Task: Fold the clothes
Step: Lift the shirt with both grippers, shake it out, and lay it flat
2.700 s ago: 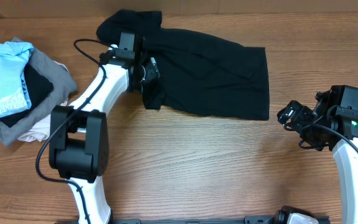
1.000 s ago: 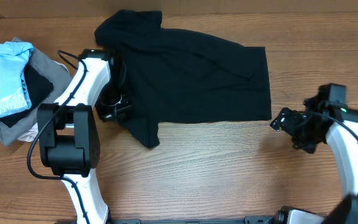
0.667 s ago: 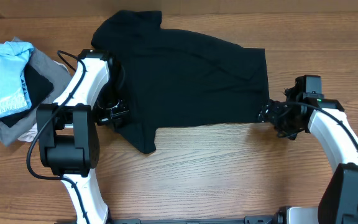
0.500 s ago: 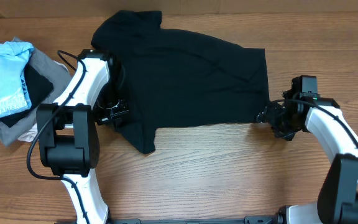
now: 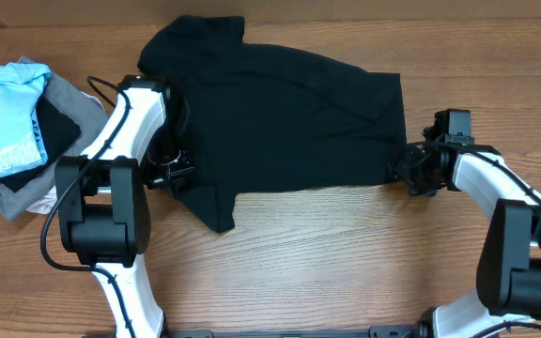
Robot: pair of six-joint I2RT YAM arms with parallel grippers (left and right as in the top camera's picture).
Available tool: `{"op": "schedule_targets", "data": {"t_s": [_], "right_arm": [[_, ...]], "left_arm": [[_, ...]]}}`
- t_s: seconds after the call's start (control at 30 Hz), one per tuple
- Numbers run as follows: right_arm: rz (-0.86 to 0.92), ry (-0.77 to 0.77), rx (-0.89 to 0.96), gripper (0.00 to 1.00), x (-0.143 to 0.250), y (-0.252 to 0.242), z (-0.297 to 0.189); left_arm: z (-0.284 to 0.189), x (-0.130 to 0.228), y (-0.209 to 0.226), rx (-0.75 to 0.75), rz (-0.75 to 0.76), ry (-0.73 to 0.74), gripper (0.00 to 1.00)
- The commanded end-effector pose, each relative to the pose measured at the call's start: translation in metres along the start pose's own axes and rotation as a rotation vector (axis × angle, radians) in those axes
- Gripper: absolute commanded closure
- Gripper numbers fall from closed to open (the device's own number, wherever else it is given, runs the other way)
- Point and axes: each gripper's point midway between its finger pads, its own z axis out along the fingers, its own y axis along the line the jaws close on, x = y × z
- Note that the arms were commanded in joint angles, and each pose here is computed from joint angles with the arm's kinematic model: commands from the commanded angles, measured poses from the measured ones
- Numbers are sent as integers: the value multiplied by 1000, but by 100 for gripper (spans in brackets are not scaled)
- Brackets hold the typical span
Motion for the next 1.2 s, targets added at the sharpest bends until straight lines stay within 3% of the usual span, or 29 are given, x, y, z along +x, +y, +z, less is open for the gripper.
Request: {"op": "schedule_targets", "data": {"t_s": [0.0, 0.2, 0.33, 0.4, 0.47, 0.6, 0.77, 0.9, 1.17], "right_arm": [[3, 11, 16, 96, 1, -2, 3], [74, 100, 93, 96, 18, -23, -19], [102, -16, 57, 96, -17, -14, -89], [82, -109, 26, 96, -36, -4, -133], [16, -268, -19, 96, -59, 16, -206], [-49, -425, -49, 96, -64, 38, -281], [-82, -536, -87, 96, -57, 54, -337], [-104, -609, -112, 96, -48, 64, -374], [-130, -755, -116, 96, -31, 72, -438]], "left_arm": [[-7, 2, 5, -6, 11, -25, 96], [-14, 11, -2, 57, 90, -3, 96], [-43, 14, -10, 165, 160, -84, 96], [-67, 14, -6, 202, 175, -164, 96], [-107, 16, -1, 280, 189, -277, 96], [-179, 21, 12, 463, 162, -473, 96], [-275, 42, 28, 768, 176, -712, 96], [-328, 71, 33, 915, 246, -845, 96], [-397, 130, 50, 927, 344, -1131, 96]]}}
